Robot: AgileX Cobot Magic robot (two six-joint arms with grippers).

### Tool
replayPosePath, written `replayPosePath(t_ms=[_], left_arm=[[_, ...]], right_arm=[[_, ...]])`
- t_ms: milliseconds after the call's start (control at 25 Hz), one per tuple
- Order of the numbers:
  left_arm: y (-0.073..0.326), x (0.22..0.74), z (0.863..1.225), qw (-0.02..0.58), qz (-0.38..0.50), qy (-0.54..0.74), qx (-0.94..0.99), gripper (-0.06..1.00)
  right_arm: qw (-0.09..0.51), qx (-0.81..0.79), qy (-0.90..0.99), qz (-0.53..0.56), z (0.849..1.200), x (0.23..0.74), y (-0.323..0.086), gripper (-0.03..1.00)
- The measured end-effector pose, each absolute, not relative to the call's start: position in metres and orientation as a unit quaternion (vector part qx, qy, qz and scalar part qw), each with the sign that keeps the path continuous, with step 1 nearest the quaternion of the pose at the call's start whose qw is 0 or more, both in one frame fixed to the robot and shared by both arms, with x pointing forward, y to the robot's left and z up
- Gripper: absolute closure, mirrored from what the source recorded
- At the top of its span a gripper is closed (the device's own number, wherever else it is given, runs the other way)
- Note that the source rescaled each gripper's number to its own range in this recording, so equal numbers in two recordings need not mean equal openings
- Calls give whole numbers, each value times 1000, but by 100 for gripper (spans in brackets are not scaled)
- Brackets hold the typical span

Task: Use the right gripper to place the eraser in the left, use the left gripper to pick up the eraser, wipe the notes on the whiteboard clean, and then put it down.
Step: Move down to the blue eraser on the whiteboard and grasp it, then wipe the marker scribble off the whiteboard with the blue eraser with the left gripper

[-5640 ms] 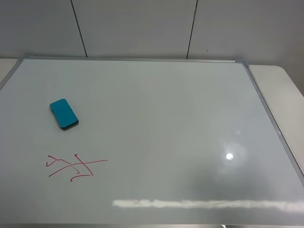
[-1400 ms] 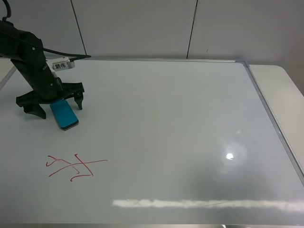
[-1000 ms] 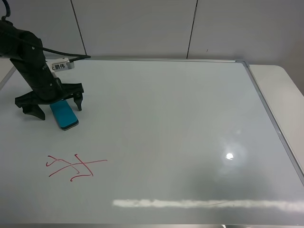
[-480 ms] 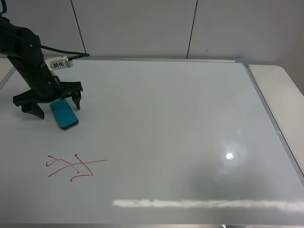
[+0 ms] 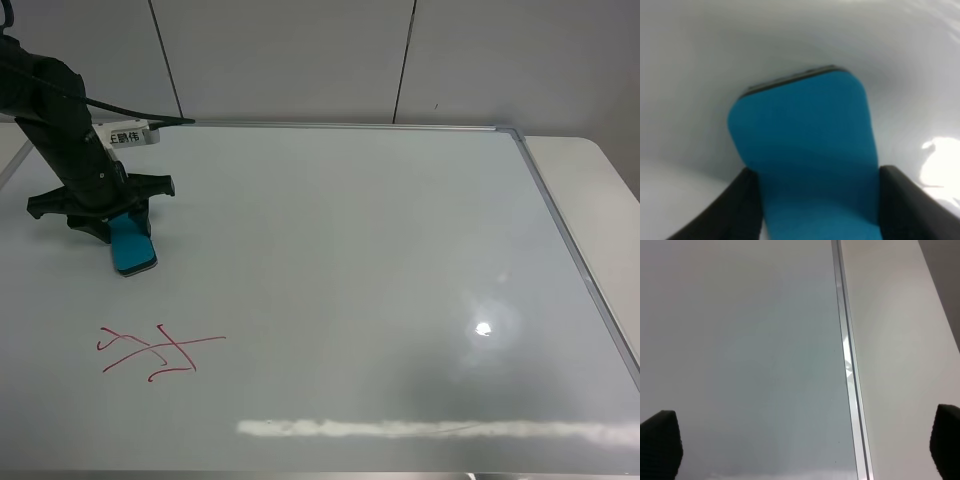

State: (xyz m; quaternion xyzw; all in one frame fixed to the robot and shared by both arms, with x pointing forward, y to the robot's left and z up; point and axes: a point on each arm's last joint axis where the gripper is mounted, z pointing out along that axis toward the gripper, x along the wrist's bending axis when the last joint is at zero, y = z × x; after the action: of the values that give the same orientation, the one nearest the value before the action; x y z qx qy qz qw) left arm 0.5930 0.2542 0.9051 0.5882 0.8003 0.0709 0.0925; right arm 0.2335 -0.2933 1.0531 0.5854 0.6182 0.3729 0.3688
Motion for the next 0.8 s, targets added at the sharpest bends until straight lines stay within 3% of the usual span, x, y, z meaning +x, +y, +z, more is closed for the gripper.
replayPosePath(t_ms=[280,360,800], left_arm=[[256,584,912,59,56,789,609,94],[255,575,930,63,61,777,623,94],[268,489,962,72,67,772,628,94]], right_arm=[[369,585,618,373,1053,233,-293,-3],[369,585,618,373,1053,233,-293,-3],[369,585,618,373,1053,233,-293,-3]])
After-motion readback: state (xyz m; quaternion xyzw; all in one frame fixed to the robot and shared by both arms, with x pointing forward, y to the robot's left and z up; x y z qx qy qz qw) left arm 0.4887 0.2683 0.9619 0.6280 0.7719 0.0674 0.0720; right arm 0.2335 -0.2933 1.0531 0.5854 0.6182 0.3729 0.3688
